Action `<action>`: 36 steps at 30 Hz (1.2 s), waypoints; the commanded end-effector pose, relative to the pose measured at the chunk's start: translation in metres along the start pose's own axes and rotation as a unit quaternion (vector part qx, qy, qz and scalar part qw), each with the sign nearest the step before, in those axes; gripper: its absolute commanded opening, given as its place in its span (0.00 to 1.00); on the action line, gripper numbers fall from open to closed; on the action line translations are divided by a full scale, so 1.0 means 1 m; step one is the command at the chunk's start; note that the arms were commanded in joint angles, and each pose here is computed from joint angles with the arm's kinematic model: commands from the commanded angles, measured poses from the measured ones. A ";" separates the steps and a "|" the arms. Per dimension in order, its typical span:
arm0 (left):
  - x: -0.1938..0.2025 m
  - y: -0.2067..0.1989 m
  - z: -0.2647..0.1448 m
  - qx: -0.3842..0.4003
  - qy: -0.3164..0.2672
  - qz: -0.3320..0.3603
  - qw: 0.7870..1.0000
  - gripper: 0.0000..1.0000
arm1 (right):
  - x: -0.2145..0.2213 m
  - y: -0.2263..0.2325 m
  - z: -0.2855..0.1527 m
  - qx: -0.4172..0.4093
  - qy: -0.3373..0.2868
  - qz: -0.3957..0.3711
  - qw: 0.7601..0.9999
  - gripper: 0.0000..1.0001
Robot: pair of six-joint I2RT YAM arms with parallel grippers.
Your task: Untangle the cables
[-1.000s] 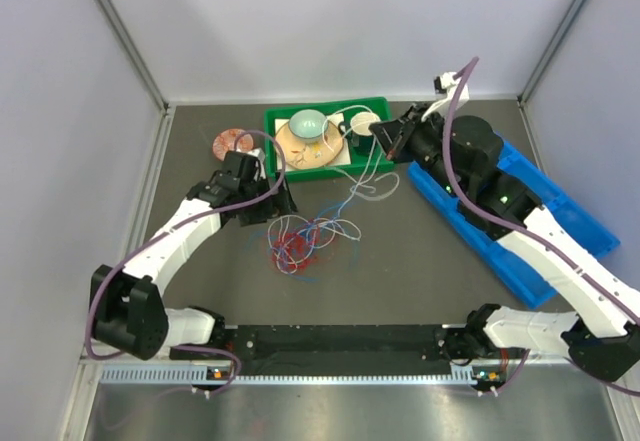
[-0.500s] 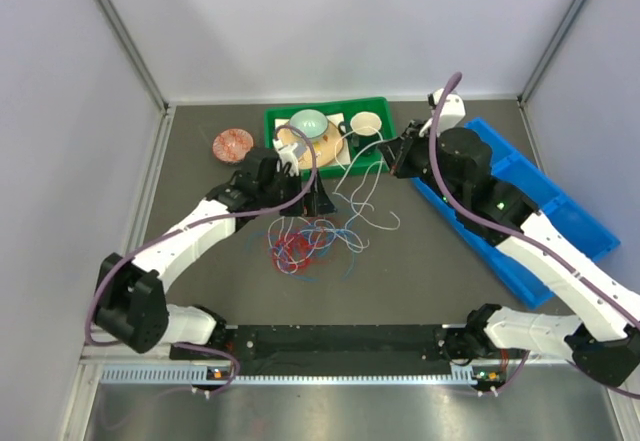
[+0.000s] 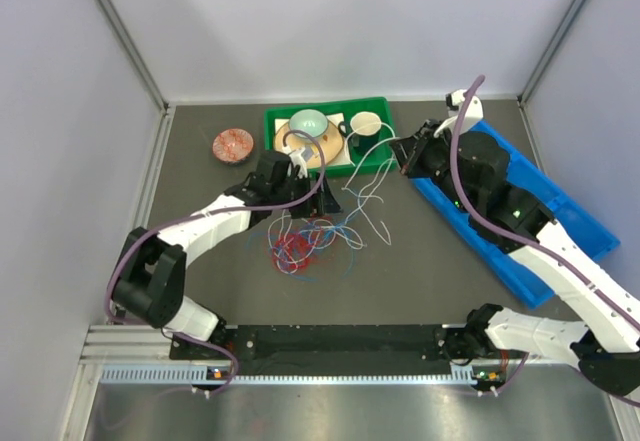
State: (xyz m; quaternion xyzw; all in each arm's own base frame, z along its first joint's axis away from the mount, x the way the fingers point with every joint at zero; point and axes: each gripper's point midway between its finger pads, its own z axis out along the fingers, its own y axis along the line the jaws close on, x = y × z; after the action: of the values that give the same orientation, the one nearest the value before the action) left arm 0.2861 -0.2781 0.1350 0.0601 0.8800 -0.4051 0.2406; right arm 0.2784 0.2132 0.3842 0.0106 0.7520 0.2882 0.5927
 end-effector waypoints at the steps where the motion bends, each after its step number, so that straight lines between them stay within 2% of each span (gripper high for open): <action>1: -0.016 -0.006 0.018 0.030 -0.024 -0.022 0.999 0.81 | -0.020 -0.001 -0.010 0.001 -0.028 0.009 1.000 0.00; 6: -0.019 0.003 0.038 0.021 -0.014 -0.043 0.999 0.75 | -0.024 0.002 -0.016 -0.007 -0.033 0.012 0.999 0.00; 8: -0.023 0.001 0.042 0.026 -0.020 -0.046 0.998 0.62 | -0.023 0.001 -0.016 -0.006 -0.032 0.012 0.999 0.00; 9: -0.022 0.003 0.045 0.024 -0.018 -0.053 0.998 0.52 | -0.023 0.000 -0.017 -0.003 -0.034 0.013 0.999 0.00; 10: -0.022 0.005 0.046 0.017 -0.018 -0.057 0.998 0.13 | -0.022 -0.002 -0.017 -0.001 -0.033 0.013 0.999 0.00; 11: -0.023 0.010 0.047 -0.003 -0.017 -0.065 0.998 0.00 | -0.022 -0.003 -0.017 0.001 -0.033 0.013 0.999 0.00; 14: -0.033 0.023 0.035 -0.046 -0.031 -0.063 0.996 0.00 | -0.023 -0.010 -0.019 0.017 -0.036 0.003 0.999 0.00; 16: -0.052 0.037 0.007 -0.083 -0.075 -0.065 0.992 0.00 | -0.022 -0.018 -0.020 0.034 -0.034 -0.007 0.999 0.00; 18: -0.080 0.043 -0.031 -0.088 -0.134 -0.080 0.984 0.00 | -0.020 -0.029 -0.019 0.054 -0.032 -0.017 0.998 0.00; 22: -0.111 0.049 -0.084 -0.092 -0.205 -0.091 0.970 0.00 | -0.005 -0.062 -0.009 0.105 -0.019 -0.024 0.994 0.00; 25: -0.127 0.044 -0.115 -0.094 -0.230 -0.086 0.965 0.00 | 0.016 -0.099 0.002 0.155 0.000 -0.007 0.988 0.00; 29: -0.146 0.037 -0.152 -0.093 -0.265 -0.083 0.956 0.00 | 0.069 -0.147 0.019 0.205 0.068 0.022 0.976 0.00; 32: -0.163 0.037 -0.186 -0.099 -0.301 -0.090 0.944 0.00 | 0.090 -0.168 0.017 0.226 0.092 0.038 0.969 0.00; 36: -0.180 0.060 -0.243 -0.126 -0.365 -0.122 0.914 0.00 | 0.086 -0.178 0.006 0.239 0.076 0.034 0.968 0.00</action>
State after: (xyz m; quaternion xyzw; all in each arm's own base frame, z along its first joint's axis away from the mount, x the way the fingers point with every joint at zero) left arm 0.3773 -0.0859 0.2691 -0.1976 0.8093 -0.3233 0.4487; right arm 0.3154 0.1048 0.2031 0.1351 0.8666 0.0973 0.4703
